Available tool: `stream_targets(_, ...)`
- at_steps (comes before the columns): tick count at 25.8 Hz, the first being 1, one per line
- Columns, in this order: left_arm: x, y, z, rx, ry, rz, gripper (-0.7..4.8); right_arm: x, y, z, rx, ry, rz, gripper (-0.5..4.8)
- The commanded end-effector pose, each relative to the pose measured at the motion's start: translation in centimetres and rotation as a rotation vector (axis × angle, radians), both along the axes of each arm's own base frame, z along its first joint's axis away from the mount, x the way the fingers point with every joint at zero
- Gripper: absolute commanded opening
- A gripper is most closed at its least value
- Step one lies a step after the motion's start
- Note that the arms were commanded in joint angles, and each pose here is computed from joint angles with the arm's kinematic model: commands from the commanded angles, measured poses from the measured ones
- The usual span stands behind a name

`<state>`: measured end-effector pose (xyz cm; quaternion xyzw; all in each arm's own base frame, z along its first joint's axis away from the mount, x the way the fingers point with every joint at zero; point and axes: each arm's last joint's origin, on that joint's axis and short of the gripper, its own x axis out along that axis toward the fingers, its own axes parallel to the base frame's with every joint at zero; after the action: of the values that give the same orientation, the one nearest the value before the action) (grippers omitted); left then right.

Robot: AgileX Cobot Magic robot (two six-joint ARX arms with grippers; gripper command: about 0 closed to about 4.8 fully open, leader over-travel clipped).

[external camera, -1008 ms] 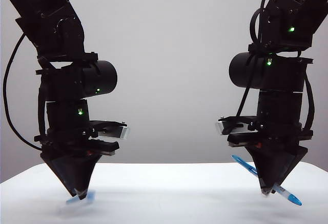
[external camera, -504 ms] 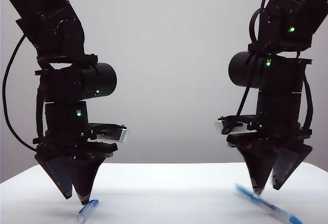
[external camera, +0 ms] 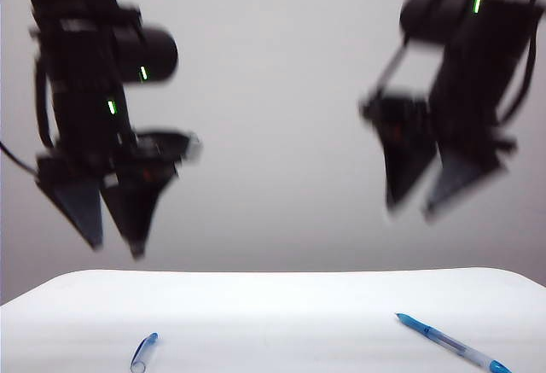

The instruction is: Pick up the pen and remove the cap.

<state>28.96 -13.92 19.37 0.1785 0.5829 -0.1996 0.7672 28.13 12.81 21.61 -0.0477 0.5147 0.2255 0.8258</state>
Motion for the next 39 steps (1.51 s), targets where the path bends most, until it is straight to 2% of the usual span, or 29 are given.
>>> stream_targets(1,-1.9,1.0,3.6,-0.007,-0.054,0.060,3.22,-1.8,-1.0,3.6,0.005,-0.137,-0.056,1.68)
stream_targets(5,-4.8,2.6,8.2,-0.041,-0.188,0.089,3.22,-4.8,-2.5,7.2,0.036,-0.266,-0.123,1.68)
stream_targets(7,-6.7,3.5,10.2,-0.087,-0.273,0.103,3.22,-6.4,-3.2,8.5,0.083,-0.338,-0.147,1.68)
stream_targets(10,-9.6,5.0,12.8,-0.149,-0.414,0.118,3.22,-8.9,-4.6,10.0,0.112,-0.509,-0.219,1.68)
stream_targets(12,-11.5,6.1,14.3,-0.153,-0.548,0.135,3.21,-10.6,-5.4,10.7,0.157,-0.630,-0.250,1.68)
stream_targets(13,-13.5,7.2,15.1,-0.162,-0.674,0.155,3.18,-12.2,-6.3,11.3,0.209,-0.739,-0.263,1.68)
stream_targets(14,-14.8,7.9,15.4,-0.187,-0.751,0.161,3.16,-13.4,-7.1,11.6,0.236,-0.807,-0.274,1.66)
stream_targets(15,-15.6,8.4,15.4,-0.200,-0.786,0.154,3.02,-14.1,-7.5,11.7,0.253,-0.840,-0.282,1.66)
stream_targets(16,-17.3,9.4,15.0,-0.209,-0.866,0.149,2.61,-15.5,-8.3,11.8,0.287,-0.904,-0.262,1.66)
stream_targets(17,-18.6,10.2,14.3,-0.234,-0.920,0.144,2.14,-16.7,-9.0,11.7,0.305,-0.955,-0.236,1.45)
stream_targets(18,-19.3,10.6,13.8,-0.258,-0.952,0.151,1.95,-17.4,-9.4,11.6,0.311,-0.981,-0.233,1.15)
stream_targets(19,-19.8,10.9,13.3,-0.276,-0.977,0.159,1.82,-17.9,-9.8,11.5,0.317,-1.003,-0.239,0.92)
stream_targets(21,-20.8,11.5,12.1,-0.317,-1.024,0.185,1.79,-19.0,-10.4,11.2,0.336,-1.046,-0.237,0.80)
stream_targets(24,-21.9,11.8,10.3,-0.432,-1.055,0.194,1.78,-20.3,-11.0,10.5,0.365,-1.106,-0.226,0.79)
stream_targets(26,-22.4,11.8,9.1,-0.535,-1.063,0.200,1.78,-21.2,-11.4,9.9,0.359,-1.142,-0.246,0.67)
stream_targets(28,-22.8,11.9,8.0,-0.601,-1.080,0.223,1.77,-22.0,-11.6,9.3,0.376,-1.174,-0.273,0.41)
stream_targets(31,-22.8,11.9,6.4,-0.641,-1.102,0.247,1.74,-23.1,-11.8,8.3,0.454,-1.194,-0.314,0.39)
stream_targets(34,-22.3,11.7,4.7,-0.694,-1.122,0.247,1.72,-23.7,-11.9,6.9,0.481,-1.213,-0.320,0.24)
stream_targets(35,-22.2,11.7,4.0,-0.721,-1.127,0.245,1.69,-23.3,-11.8,6.4,0.488,-1.191,-0.332,0.05)
stream_targets(36,-21.5,11.4,2.6,-0.769,-1.133,0.234,1.26,-23.1,-11.9,5.9,0.484,-1.140,-0.352,-0.01)
stream_targets(39,-20.6,11.1,0.2,-0.786,-1.094,0.255,1.11,-22.7,-11.8,5.0,0.479,-1.111,-0.355,-0.01)
